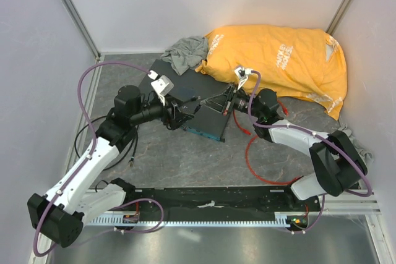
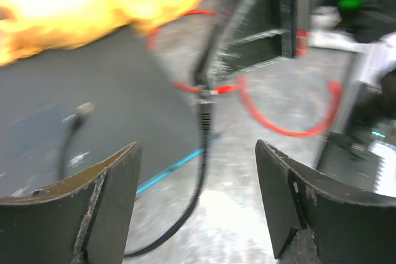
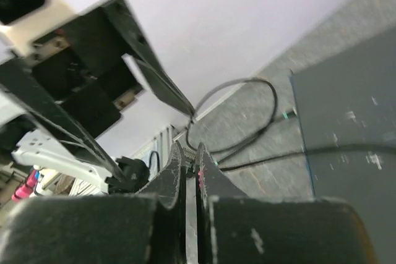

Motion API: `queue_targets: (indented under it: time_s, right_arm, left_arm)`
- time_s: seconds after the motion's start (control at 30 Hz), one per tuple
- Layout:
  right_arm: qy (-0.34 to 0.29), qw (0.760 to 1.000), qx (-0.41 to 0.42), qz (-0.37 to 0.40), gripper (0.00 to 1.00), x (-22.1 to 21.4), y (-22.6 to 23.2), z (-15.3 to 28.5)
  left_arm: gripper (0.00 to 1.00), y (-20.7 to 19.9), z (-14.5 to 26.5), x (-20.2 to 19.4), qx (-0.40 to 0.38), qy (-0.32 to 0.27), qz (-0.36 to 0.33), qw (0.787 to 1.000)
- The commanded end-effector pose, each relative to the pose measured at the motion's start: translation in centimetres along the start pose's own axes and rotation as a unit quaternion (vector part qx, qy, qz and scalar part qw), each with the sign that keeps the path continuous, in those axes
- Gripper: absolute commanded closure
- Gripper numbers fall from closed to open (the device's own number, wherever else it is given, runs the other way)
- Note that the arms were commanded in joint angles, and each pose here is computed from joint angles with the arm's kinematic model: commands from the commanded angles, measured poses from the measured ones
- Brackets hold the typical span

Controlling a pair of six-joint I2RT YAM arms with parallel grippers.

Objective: Insert the plug into the switch port
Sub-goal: Pick up the connector from the center of the board.

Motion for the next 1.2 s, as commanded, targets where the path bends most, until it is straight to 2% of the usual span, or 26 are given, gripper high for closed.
queue_targets:
  time_s: [0.0, 0.33, 0.63, 0.7, 1.03, 1.13, 1.17]
  right_arm:
    - [-0.013, 0.988, 0.134, 0.077, 1.0, 1.1, 5.3, 0.5]
    - [-0.005, 0.983, 0.158, 0.098, 1.0, 1.0, 5.9, 0.6]
    - [-0.005, 0.983, 0.15, 0.103, 1.0, 0.9, 5.4, 0.5]
    - [-0.006, 0.983, 0.15, 0.105, 1.0, 0.9, 5.3, 0.5]
    - [-0.003, 0.982, 0.154, 0.11, 1.0, 0.8, 5.6, 0.5]
    - [-0.002, 0.982, 0.156, 0.111, 1.0, 0.8, 5.7, 0.6]
    - [-0.001, 0.981, 0.156, 0.113, 1.0, 0.8, 5.6, 0.5]
  left_arm:
    - [0.2, -2.7, -0.7, 1.8, -0.121, -0.054, 0.028, 0.991]
    - [0.33, -2.7, -1.3, 3.4, -0.185, -0.102, 0.093, 0.973]
    - [0.53, -3.1, -1.4, 3.1, -0.199, -0.101, 0.131, 0.966]
    - [0.61, -3.1, -1.4, 3.0, -0.198, -0.1, 0.133, 0.966]
    - [0.61, -2.8, -2.1, 2.2, -0.204, -0.082, 0.154, 0.963]
    - [0.65, -2.9, -2.1, 2.2, -0.209, -0.08, 0.155, 0.962]
    - [0.72, -2.9, -2.1, 2.2, -0.209, -0.081, 0.155, 0.962]
Point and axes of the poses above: each gripper's point midway between its finger pads, its own z axis back along the fingers, its own y axis along the line the jaws close on, x = y × z, the point moved 2 cm from there along z, back along the fingers, and after that the axes turned 14 degrees about -z, right-handed, at the moved point
